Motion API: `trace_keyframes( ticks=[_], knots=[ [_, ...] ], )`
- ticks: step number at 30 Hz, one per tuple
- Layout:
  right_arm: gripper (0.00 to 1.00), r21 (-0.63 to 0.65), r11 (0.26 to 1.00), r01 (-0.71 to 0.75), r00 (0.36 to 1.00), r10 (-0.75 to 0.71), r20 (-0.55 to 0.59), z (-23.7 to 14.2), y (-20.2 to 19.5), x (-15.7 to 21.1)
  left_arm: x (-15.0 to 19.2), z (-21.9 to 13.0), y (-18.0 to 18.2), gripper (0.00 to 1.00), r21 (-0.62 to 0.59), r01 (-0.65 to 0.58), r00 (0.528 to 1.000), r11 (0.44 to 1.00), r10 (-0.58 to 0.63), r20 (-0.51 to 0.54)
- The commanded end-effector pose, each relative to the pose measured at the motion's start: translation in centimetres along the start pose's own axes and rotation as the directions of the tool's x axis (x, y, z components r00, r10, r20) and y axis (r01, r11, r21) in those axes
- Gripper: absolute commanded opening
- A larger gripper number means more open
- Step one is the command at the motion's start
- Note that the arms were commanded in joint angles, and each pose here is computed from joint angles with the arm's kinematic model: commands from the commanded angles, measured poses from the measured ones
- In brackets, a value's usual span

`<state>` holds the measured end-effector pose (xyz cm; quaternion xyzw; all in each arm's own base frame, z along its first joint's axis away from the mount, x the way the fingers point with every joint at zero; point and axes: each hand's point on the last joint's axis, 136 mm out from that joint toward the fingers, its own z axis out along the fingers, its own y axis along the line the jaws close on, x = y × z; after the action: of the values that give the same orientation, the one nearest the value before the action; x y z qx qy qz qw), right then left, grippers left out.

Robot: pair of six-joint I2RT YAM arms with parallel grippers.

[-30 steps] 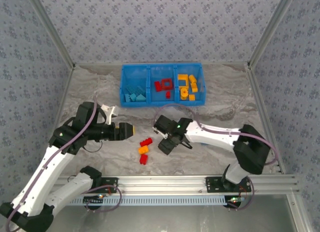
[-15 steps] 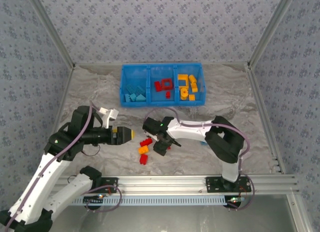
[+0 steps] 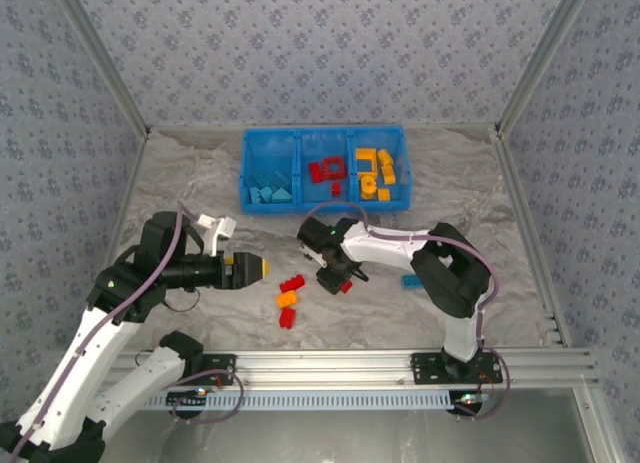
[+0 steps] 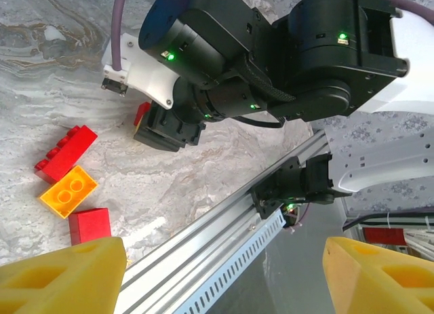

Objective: Sort the legos into containers by color

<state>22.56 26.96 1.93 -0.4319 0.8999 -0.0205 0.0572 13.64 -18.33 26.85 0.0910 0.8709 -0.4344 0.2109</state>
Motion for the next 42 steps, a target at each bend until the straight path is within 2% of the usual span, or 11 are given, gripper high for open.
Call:
trace_keyframes(
  ticks=[1,5,7,11,15,18,22,25,29,35,42],
  knots=[
    [0.53,-0.046,0.998,-0.045,0.999,0.045,-0.008,-0.3,0.4,0.7,0.0,0.3,-0.5,0.76,0.035,0.000,1.000,0.999,0.000,-0.009],
    [0.46,-0.049,0.996,-0.068,0.997,0.066,-0.030,0.1,0.3,1.9,-0.1,0.4,-0.5,0.76,0.040,0.000,1.000,0.999,0.000,-0.007],
    [0.38,-0.041,0.996,-0.075,0.997,0.074,-0.023,0.2,0.1,1.9,-0.2,0.5,-0.5,0.76,0.040,0.001,1.000,0.999,-0.001,-0.004],
    [0.31,0.002,0.995,-0.102,0.994,0.102,0.050,-1.7,-1.0,0.9,-1.0,0.6,-0.6,0.76,0.033,0.004,1.000,0.999,-0.004,0.018],
    [0.28,0.009,0.978,-0.210,0.954,0.203,0.223,-7.1,-4.0,-2.4,-3.0,0.7,0.1,0.76,-0.038,0.013,0.997,0.999,-0.011,0.071],
    [0.27,0.002,0.957,-0.290,0.911,0.276,0.308,-10.3,-6.9,-5.0,-5.2,0.7,0.7,0.76,-0.119,0.009,0.992,0.993,0.006,0.124],
    [0.26,-0.018,0.925,-0.379,0.851,0.357,0.386,-12.5,-10.3,-9.4,-9.2,0.1,2.3,0.76,-0.270,0.043,0.971,0.962,0.023,0.238],
    [0.26,-0.051,0.893,-0.447,0.795,0.422,0.436,-13.2,-12.9,-12.7,-11.5,0.8,2.2,0.75,-0.282,0.053,0.960,0.958,0.029,0.278],
    [0.26,-0.128,0.858,-0.497,0.738,0.496,0.457,-11.9,-15.4,-16.4,-13.2,2.5,1.9,0.74,-0.289,0.042,0.960,0.956,0.041,0.276],
    [0.26,-0.220,0.821,-0.527,0.701,0.566,0.435,-8.2,-17.1,-20.1,-14.7,4.2,1.5,0.73,-0.313,0.022,0.959,0.949,0.068,0.275],
    [0.26,-0.313,0.776,-0.548,0.681,0.631,0.372,-4.0,-17.2,-21.8,-14.5,6.0,1.1,0.72,-0.383,-0.019,0.961,0.924,0.123,0.249]
  ],
)
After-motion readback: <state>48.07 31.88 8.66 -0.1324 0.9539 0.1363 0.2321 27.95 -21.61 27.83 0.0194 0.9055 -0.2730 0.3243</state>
